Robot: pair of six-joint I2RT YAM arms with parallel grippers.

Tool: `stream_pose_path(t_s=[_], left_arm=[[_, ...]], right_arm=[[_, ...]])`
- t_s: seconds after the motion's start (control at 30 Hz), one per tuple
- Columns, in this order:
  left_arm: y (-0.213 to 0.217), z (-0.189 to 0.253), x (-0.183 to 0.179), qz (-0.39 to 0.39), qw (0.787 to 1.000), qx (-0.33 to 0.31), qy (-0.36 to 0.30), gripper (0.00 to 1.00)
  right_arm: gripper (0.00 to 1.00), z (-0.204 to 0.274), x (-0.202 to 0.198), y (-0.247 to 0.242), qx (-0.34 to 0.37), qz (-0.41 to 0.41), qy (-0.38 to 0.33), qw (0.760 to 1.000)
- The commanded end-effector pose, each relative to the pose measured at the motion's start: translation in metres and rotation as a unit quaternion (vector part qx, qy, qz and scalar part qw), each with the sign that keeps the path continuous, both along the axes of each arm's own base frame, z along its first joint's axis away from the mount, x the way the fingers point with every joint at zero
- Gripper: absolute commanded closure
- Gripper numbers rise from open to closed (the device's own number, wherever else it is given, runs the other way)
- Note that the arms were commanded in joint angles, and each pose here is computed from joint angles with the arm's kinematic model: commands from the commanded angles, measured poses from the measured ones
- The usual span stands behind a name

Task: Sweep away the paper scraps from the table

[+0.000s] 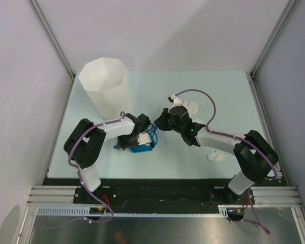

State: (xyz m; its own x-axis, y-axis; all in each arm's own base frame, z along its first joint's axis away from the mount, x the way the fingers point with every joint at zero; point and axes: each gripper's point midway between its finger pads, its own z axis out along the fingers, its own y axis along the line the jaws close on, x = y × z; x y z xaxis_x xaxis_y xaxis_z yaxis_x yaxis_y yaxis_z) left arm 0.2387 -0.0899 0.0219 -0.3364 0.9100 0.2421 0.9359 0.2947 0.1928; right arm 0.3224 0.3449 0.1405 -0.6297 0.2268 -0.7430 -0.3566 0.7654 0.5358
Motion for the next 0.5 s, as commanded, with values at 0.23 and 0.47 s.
stream_pose_path(t_s=[0.23, 0.47], left_arm=[[-0.058, 0.029, 0.006, 0.009, 0.984, -0.175, -0.032, 1.0], [-0.058, 0.049, 0.011, -0.006, 0.979, -0.194, -0.065, 1.0]], right_arm=[[1.0, 0.09, -0.003, -0.019, 0.087, -0.001, -0.029, 0.996], [1.0, 0.161, -0.008, -0.079, 0.083, -0.073, -0.116, 0.987]])
